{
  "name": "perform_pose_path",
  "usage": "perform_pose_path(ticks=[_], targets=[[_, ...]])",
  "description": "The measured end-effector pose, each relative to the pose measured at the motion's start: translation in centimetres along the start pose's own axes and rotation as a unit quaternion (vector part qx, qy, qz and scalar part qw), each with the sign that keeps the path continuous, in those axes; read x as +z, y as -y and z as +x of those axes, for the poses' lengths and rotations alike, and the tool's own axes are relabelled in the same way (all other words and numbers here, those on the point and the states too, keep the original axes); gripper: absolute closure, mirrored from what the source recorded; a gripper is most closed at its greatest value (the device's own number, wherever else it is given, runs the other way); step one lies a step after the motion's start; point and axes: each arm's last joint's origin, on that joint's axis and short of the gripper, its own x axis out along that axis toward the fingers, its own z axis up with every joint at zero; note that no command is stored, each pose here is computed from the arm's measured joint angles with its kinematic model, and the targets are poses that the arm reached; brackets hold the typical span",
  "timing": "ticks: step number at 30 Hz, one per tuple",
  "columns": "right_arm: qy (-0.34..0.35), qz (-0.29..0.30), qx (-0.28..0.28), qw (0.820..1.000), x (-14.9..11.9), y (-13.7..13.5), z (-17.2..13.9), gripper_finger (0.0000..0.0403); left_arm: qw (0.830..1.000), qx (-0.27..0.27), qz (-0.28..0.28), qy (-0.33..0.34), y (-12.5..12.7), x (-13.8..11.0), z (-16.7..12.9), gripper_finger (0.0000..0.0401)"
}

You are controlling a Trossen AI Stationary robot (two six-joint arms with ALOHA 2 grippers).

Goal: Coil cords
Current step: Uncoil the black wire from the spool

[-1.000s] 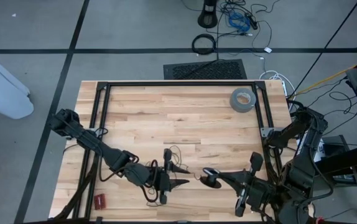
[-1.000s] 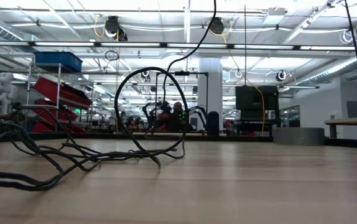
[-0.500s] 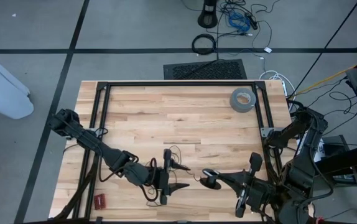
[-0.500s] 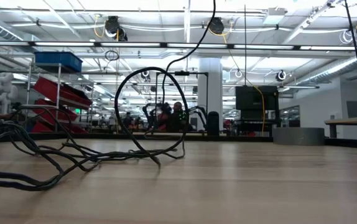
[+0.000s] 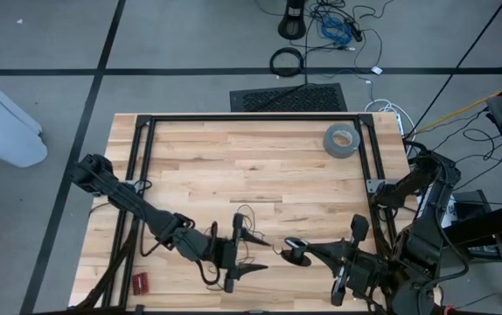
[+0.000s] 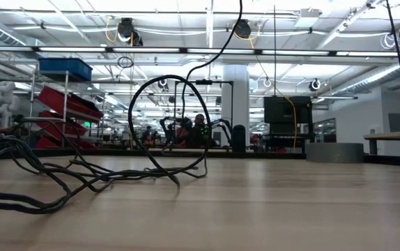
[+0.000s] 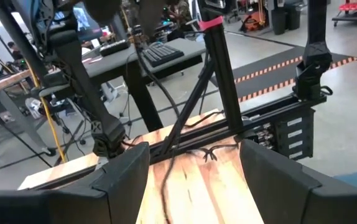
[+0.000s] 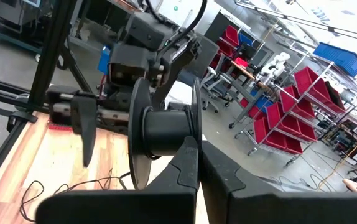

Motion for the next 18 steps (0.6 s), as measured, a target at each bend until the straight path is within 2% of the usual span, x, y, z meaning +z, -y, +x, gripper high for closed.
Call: perform_pose_path(ticks=[5, 11, 18], targets=[[-0.001, 0.003, -0.001, 1.0, 0.0, 0.0, 0.1, 0.0403, 1.0, 0.01, 0.022, 0.005, 0.3, -0.6, 0.8, 0.0143], [-0.001, 0.002, -0.001, 1.0, 0.0, 0.0, 0.1, 0.0403, 0.999, 0.046, 0.02, -0.002, -0.2, -0.7, 0.9, 0.0143], [-0.001, 0.002, -0.001, 1.0, 0.0, 0.1, 0.2, 0.0403, 0.999, 0.048, 0.022, -0.01, -0.1, -1.3, 1.4, 0.0143]])
